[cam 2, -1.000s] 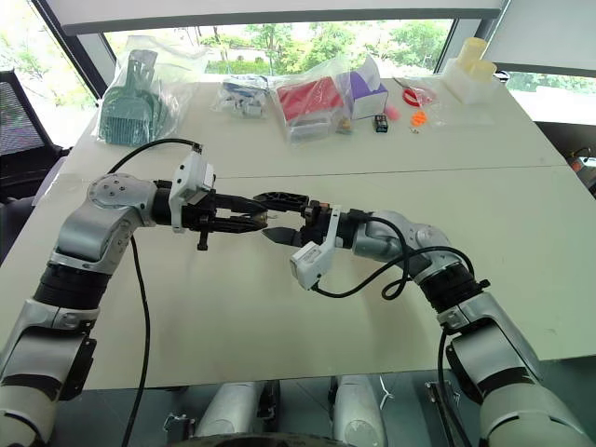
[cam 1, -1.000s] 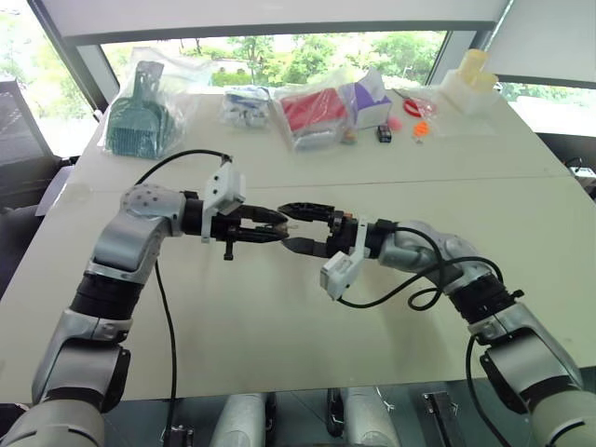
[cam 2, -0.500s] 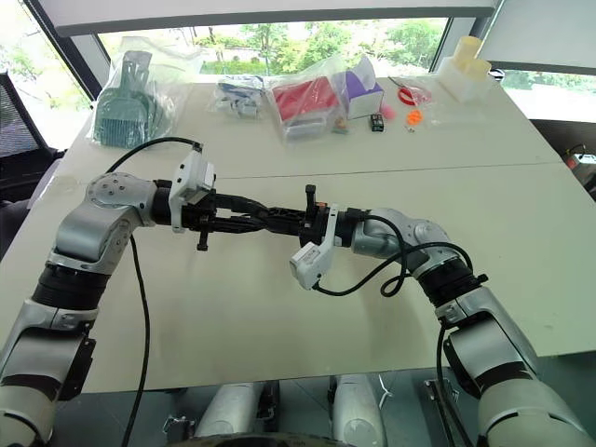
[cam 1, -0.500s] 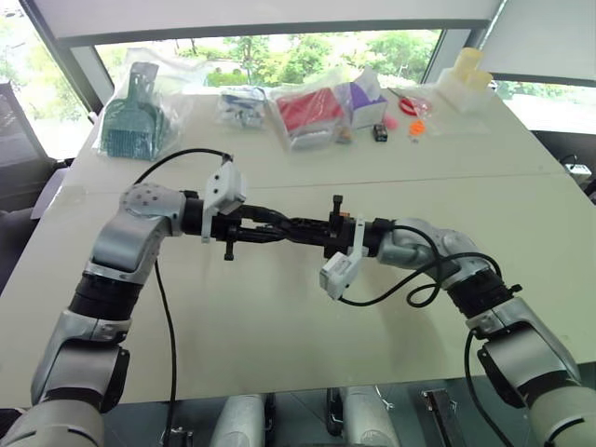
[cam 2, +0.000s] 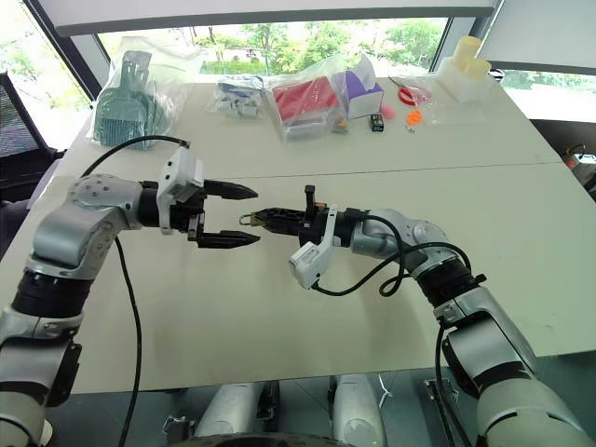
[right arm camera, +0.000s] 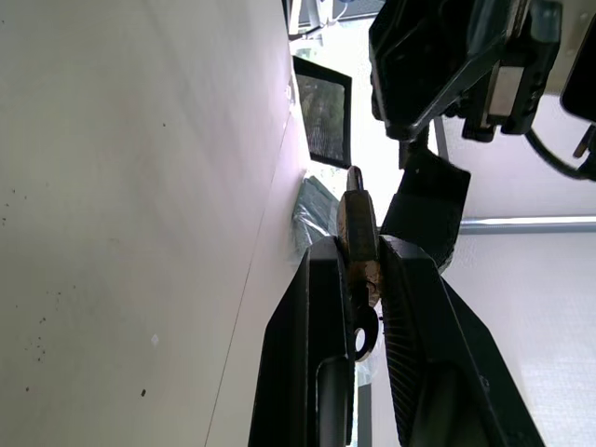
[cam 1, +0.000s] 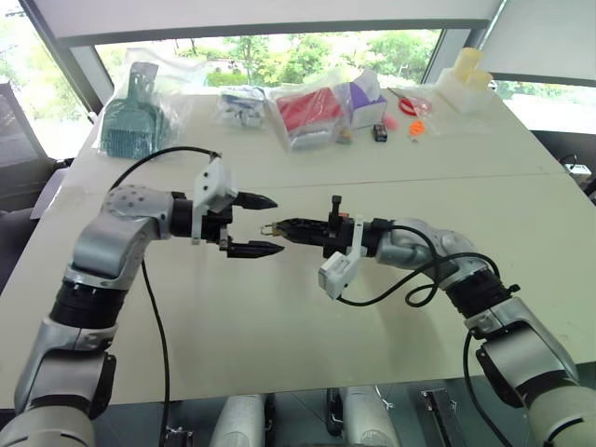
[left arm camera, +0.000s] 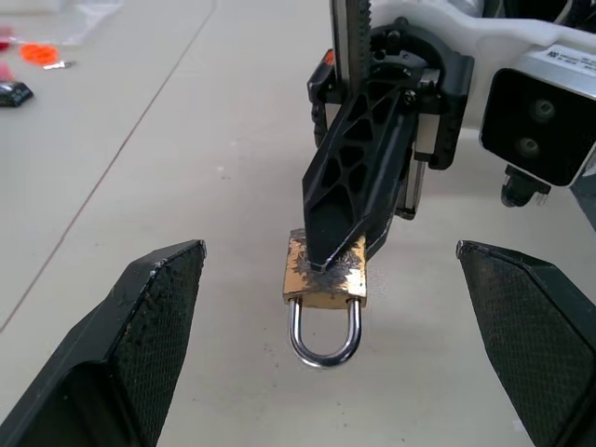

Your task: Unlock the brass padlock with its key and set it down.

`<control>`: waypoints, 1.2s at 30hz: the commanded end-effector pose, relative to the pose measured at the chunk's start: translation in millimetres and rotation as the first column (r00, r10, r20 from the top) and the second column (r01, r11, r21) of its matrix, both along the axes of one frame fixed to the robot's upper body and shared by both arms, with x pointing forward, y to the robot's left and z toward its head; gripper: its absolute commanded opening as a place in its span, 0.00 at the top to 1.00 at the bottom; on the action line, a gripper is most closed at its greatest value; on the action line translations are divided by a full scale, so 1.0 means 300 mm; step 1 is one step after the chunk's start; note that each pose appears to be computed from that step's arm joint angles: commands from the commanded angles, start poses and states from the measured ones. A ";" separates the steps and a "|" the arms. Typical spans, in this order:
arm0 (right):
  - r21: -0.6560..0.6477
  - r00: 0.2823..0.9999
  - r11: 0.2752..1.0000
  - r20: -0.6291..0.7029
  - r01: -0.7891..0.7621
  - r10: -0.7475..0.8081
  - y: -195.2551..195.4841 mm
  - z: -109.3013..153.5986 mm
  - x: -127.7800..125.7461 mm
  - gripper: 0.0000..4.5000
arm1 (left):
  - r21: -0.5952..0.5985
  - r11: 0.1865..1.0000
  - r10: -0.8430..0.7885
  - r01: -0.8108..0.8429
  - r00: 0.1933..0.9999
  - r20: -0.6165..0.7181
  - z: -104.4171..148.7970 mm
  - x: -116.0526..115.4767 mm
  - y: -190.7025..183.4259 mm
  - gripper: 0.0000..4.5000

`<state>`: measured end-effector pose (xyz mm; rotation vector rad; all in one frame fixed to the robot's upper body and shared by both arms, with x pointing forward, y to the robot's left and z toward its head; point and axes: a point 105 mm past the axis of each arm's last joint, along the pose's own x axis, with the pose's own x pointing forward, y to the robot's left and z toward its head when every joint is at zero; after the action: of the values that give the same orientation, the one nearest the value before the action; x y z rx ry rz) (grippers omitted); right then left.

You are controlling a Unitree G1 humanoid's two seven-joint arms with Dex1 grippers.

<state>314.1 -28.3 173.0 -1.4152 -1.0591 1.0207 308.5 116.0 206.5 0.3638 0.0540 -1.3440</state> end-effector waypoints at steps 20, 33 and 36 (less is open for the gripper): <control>0.044 1.000 0.999 0.016 -0.020 0.019 0.016 0.046 -0.003 1.00 | -0.026 0.994 0.110 -0.109 0.994 0.025 0.001 -0.017 0.034 0.99; 0.044 1.000 0.999 0.012 -0.015 0.015 0.016 0.045 -0.005 1.00 | 0.049 0.994 0.096 -0.095 0.995 -0.001 -0.050 -0.021 0.025 0.99; 0.043 1.000 0.999 0.011 -0.013 0.013 0.016 0.045 -0.004 1.00 | 0.037 0.995 0.089 -0.088 0.996 -0.022 -0.045 -0.034 0.028 0.99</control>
<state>314.0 -25.8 168.4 -1.4172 -1.0342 1.0453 303.8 125.7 189.7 0.3585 0.1185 -1.2406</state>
